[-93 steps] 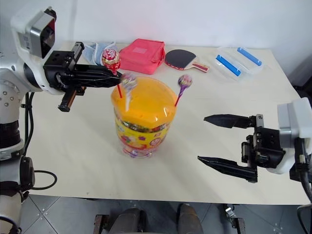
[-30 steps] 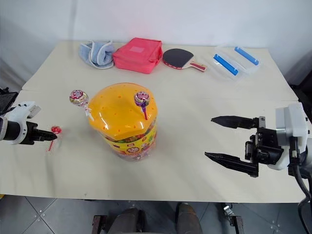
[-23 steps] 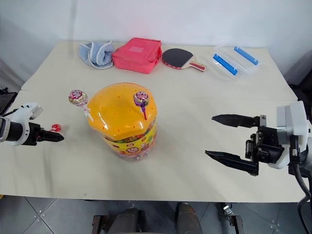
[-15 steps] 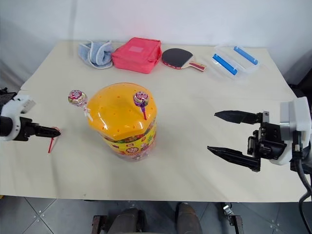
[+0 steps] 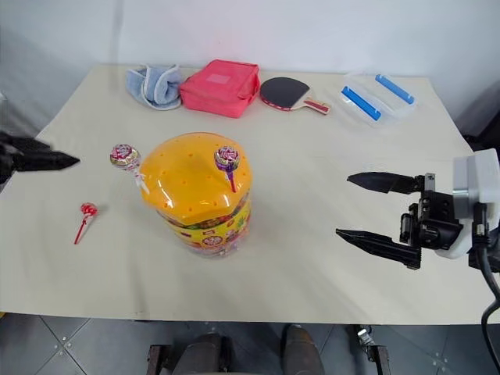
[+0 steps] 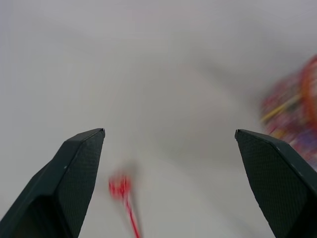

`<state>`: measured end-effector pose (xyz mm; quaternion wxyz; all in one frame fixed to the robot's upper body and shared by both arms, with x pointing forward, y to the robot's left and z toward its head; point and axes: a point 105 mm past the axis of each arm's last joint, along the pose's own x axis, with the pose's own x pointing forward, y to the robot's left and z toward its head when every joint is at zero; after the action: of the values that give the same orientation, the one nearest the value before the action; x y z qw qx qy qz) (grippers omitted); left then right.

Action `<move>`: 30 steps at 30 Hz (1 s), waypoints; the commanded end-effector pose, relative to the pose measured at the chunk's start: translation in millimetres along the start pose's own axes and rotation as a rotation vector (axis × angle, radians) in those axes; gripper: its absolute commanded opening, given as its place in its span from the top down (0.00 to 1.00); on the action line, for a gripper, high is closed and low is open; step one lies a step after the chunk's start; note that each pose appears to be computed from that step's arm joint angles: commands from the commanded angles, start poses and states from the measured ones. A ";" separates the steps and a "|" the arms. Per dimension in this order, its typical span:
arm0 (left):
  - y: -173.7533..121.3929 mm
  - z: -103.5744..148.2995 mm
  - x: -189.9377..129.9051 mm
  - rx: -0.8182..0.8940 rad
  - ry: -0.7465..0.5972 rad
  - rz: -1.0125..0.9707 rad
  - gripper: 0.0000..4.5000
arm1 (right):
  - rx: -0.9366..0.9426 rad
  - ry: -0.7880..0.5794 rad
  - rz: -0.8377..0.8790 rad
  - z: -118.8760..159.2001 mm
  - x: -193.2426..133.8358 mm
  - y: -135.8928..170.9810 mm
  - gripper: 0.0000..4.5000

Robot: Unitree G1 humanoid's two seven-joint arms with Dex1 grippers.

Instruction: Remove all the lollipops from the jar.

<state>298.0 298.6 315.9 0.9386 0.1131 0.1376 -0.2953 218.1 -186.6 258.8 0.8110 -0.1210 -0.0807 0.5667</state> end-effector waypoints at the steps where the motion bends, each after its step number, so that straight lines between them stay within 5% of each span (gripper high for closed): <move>1: -19.6 27.4 -14.6 0.167 -0.271 -0.143 0.01 | -0.042 -0.027 0.027 12.7 7.3 7.1 0.00; 5: -44.2 15.6 -25.3 0.252 -0.417 -0.377 0.01 | -0.041 -0.032 0.030 13.2 8.6 9.1 0.00; 12: -88.5 -14.6 -19.8 0.249 -0.430 -0.763 0.01 | -0.043 -0.020 0.065 17.1 4.3 9.8 0.00; 30: -136.3 6.7 32.2 0.286 -0.501 -1.029 0.01 | -0.058 -0.042 0.102 19.4 11.7 10.0 0.00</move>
<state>249.4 173.9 288.0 0.6647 0.0656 -0.0838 -0.7395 212.2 -172.6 267.5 0.7815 -0.1288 -0.0876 0.6042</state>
